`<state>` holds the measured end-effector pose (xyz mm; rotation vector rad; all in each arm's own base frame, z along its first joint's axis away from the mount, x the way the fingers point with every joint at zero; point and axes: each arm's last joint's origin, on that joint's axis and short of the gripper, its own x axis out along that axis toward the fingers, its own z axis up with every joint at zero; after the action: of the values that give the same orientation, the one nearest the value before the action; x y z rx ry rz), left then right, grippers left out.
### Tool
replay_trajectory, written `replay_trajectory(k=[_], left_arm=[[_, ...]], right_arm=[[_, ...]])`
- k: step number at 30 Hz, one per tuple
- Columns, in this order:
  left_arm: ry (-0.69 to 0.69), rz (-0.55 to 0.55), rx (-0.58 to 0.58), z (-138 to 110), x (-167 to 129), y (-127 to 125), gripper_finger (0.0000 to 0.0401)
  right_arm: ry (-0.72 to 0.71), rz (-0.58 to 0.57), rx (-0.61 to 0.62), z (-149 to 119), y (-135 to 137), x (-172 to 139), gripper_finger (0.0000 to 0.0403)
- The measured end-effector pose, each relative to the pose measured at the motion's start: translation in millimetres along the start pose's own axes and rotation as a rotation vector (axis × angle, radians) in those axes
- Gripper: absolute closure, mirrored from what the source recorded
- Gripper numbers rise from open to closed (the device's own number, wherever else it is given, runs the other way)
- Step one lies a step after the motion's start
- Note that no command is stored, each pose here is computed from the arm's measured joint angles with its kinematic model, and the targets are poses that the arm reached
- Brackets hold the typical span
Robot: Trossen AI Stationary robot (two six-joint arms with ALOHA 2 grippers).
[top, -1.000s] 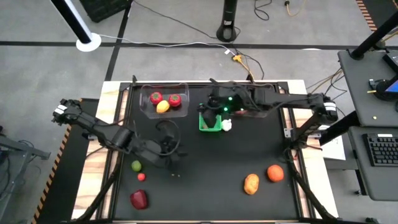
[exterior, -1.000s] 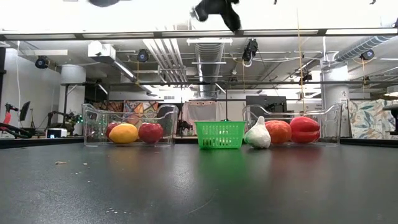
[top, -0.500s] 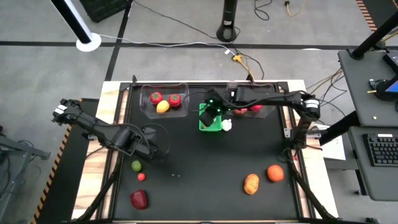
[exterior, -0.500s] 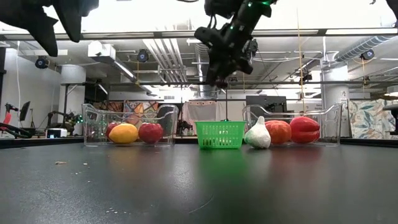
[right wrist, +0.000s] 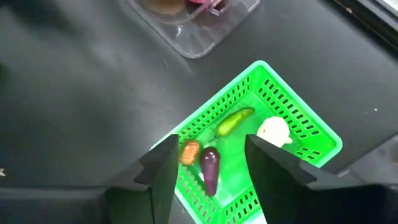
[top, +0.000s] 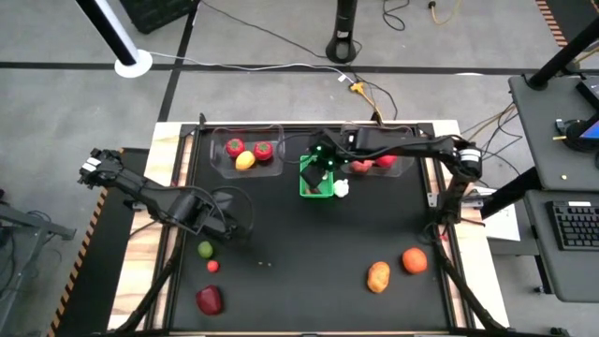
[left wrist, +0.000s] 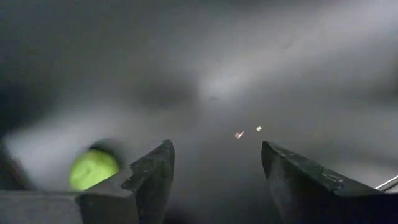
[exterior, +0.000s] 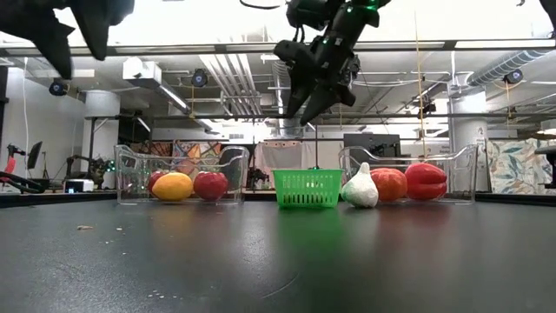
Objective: Sort produce into baskets
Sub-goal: Put the green lemon into the left transparent bin
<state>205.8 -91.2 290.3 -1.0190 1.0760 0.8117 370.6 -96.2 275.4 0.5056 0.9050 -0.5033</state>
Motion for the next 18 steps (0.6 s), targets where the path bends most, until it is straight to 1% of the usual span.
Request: replay_trajectory(k=[5, 9, 13, 18], left_arm=[[0.044, 0.090, -0.091, -1.2, 1.6, 8.4, 0.0178], [0.109, 0.166, -0.132, -4.1, 8.7, 16.0, 0.0178], [0.135, 0.265, -0.139, -7.9, 29.7, 29.6, 0.0183], [0.223, 0.398, -0.197, -14.6, 55.6, 51.1, 0.0199]], right_arm=[[-0.026, 0.021, 0.002, 1.7, 0.4, -12.9, 0.0211], [-0.039, 0.027, 0.003, 2.3, 0.3, -19.1, 0.0206], [-0.041, 0.030, 0.001, 2.1, 1.0, -20.3, 0.0208], [-0.039, 0.035, -0.005, 0.9, 3.4, -20.4, 0.0208]])
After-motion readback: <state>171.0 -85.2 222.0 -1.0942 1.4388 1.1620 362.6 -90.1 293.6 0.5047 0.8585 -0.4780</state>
